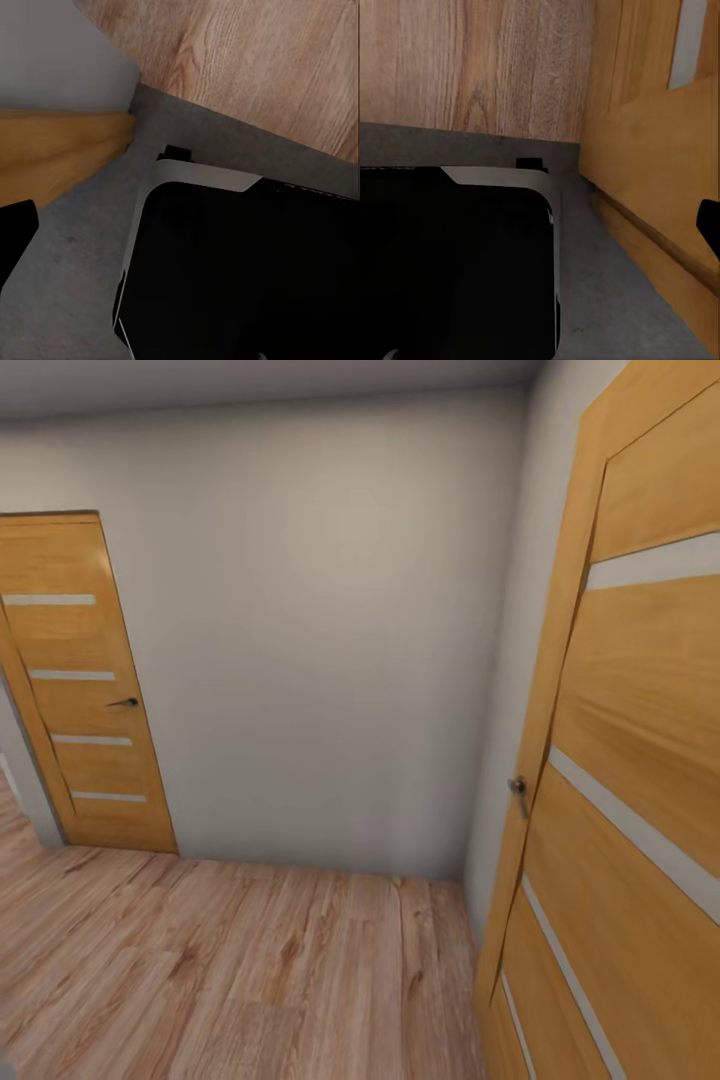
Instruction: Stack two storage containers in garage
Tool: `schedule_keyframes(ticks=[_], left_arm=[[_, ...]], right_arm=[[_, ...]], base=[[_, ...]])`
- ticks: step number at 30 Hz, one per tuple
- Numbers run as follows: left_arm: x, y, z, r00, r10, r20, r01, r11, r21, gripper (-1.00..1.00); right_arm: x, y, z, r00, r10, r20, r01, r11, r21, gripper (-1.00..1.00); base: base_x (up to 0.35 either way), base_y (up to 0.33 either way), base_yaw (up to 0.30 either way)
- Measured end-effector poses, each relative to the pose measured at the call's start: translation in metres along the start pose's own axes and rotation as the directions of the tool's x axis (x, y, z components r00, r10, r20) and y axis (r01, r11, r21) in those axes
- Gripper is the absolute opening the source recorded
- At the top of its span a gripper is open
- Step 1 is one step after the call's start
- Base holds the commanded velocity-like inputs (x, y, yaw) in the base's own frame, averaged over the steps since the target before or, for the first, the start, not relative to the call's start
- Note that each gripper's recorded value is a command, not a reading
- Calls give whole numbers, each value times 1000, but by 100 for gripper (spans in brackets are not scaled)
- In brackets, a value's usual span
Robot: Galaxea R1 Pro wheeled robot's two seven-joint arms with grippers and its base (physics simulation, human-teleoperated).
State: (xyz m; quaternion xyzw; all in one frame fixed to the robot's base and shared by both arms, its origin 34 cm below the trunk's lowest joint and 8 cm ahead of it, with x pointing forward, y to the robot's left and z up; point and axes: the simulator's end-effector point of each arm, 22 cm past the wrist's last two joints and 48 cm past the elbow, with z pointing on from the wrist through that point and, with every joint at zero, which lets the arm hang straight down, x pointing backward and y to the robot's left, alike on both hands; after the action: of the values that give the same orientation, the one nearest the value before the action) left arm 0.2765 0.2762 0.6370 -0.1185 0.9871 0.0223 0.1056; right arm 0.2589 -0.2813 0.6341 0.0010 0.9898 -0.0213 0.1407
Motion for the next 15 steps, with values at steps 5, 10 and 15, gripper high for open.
schedule_keyframes(ticks=[5,10,15], left_arm=[[0,0,0,1000,0,0,0,1000,0,100],[0,0,0,1000,0,0,0,1000,0,100],[0,0,0,1000,0,0,0,1000,0,100]], right_arm=[[0,0,0,1000,0,0,0,1000,0,100],[0,0,0,1000,0,0,0,1000,0,100],[0,0,0,1000,0,0,0,1000,0,100]], base=[[321,0,0],[321,0,0],[321,0,0]])
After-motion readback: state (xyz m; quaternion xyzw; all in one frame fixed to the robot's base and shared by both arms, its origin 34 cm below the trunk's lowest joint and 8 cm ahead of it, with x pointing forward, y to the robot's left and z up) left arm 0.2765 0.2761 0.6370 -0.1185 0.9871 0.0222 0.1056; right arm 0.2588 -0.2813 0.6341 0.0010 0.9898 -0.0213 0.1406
